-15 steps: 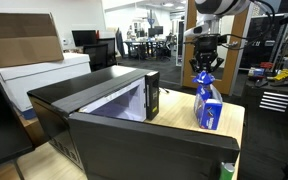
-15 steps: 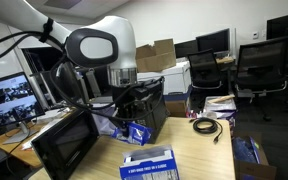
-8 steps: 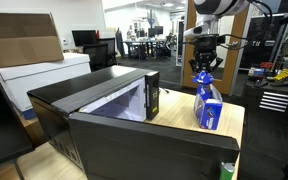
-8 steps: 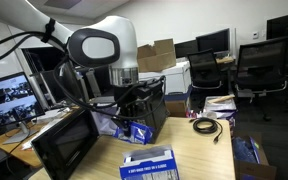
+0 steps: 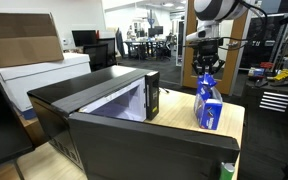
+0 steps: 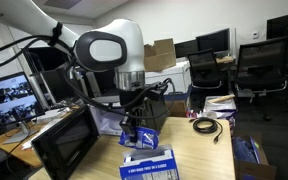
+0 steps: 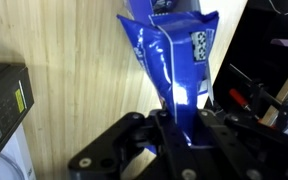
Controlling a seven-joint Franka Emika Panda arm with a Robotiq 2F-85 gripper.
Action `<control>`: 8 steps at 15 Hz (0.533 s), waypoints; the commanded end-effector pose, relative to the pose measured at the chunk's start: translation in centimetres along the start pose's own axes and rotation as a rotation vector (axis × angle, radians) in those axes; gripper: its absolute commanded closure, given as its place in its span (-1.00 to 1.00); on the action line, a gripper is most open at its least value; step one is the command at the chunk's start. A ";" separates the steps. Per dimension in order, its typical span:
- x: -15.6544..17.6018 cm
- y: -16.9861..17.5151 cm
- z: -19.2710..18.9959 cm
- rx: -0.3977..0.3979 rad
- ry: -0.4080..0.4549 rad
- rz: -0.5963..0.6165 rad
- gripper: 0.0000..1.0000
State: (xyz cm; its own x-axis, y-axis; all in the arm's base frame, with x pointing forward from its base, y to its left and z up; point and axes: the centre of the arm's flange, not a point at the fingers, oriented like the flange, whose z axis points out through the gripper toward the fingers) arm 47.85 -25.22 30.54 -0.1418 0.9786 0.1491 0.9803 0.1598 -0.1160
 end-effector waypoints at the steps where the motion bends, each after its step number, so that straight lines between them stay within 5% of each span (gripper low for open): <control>1: -1.8 -0.5 -0.4 0.014 -0.038 -0.078 0.94; 8: -4.1 -1.6 -1.4 0.048 -0.080 -0.135 0.94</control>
State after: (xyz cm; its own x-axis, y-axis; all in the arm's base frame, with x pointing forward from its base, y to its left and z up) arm 47.11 -28.35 31.32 -0.2392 0.9662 0.0956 0.9583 0.2508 -0.1367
